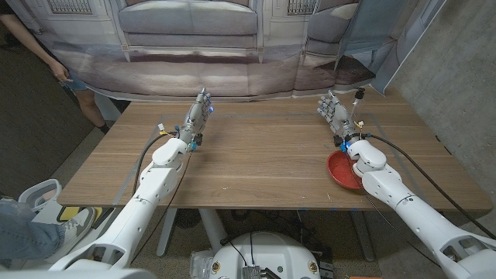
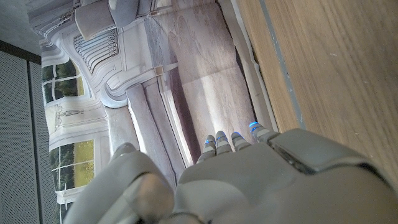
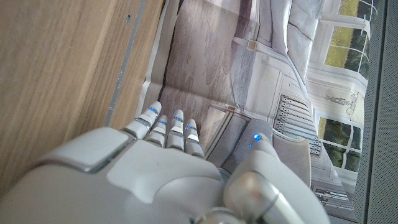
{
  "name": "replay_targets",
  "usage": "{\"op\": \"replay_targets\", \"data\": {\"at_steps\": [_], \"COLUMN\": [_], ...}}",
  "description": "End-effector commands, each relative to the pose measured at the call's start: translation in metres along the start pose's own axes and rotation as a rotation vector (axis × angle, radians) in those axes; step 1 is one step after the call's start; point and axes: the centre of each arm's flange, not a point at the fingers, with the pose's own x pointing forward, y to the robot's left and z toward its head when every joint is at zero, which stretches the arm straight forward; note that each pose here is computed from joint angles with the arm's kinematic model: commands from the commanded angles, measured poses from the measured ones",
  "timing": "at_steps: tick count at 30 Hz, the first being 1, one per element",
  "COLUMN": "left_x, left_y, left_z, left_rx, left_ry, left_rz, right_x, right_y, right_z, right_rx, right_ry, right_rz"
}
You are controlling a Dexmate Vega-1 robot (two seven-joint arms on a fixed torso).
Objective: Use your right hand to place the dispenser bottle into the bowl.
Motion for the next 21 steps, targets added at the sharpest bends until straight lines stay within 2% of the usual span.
{"op": "replay_targets", "data": {"at_steps": [1, 21], "left_x": [0.0011, 0.0046], "left_y": [-0.0042, -0.0105], "left_z": [0.0021, 0.0033], "left_rx": [0.009, 0.023], "left_ry": [0.003, 0.013], "left_rz": [-0.004, -0.016], "right_x": [-0.0028, -0.0073], "right_y": [-0.0064, -0.0139], "right_z": [0.0079, 0.0154], "right_rx": [-0.013, -0.018], "right_ry": [-0.013, -0.022], "right_rz": [-0.004, 0.013]}}
